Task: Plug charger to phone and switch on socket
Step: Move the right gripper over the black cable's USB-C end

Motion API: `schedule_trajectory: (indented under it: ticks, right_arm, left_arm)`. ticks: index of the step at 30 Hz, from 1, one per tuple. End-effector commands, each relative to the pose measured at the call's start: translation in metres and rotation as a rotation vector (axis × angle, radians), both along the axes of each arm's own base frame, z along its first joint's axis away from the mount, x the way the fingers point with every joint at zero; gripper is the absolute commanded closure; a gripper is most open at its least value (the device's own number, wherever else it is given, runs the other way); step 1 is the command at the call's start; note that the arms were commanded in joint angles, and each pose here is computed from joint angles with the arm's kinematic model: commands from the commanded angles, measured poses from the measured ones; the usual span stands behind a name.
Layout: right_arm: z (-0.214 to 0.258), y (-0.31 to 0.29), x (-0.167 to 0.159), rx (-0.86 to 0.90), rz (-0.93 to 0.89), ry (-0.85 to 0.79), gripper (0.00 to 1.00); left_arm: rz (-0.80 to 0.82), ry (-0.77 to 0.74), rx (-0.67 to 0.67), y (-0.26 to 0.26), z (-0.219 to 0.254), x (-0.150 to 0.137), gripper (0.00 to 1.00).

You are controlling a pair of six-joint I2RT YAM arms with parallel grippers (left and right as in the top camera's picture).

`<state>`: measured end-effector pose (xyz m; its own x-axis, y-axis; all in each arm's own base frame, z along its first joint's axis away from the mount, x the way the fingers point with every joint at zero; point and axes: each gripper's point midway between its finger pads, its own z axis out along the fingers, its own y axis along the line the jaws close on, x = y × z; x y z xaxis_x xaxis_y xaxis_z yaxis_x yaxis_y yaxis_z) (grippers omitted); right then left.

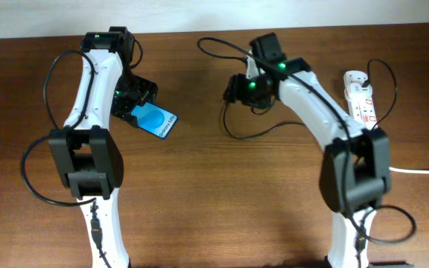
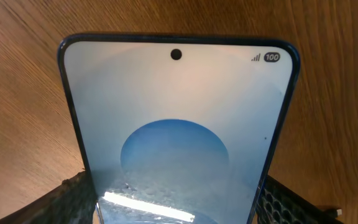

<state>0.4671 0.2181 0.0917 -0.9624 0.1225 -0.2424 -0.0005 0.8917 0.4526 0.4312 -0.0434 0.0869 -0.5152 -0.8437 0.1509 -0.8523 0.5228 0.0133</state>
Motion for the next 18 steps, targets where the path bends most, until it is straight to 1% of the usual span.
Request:
schedule_trajectory:
  ticks: [1, 3, 5, 12, 18]
  right_arm:
    - [-0.027, 0.013, 0.006, -0.067, -0.009, 0.02, 0.45]
    - [-0.043, 0.014, 0.003, -0.103, -0.023, 0.043, 0.5]
    - [-0.05, 0.014, 0.003, -0.112, -0.024, 0.051, 0.51]
    - [-0.068, 0.016, 0.001, -0.117, -0.036, 0.082, 0.52]
    - [-0.083, 0.017, 0.008, -0.125, -0.041, 0.07, 0.53]
  left_arm:
    - [-0.011, -0.054, -0.011, -0.002, 0.026, 0.001, 1.0]
    - [-0.012, -0.048, -0.01, -0.002, 0.026, -0.001, 1.0]
    - [-0.015, -0.048, -0.01, -0.002, 0.026, -0.001, 1.0]
    - [-0.022, -0.048, -0.011, -0.005, 0.026, -0.001, 1.0]
    - [-0.025, -0.047, -0.011, -0.005, 0.026, -0.002, 1.0]
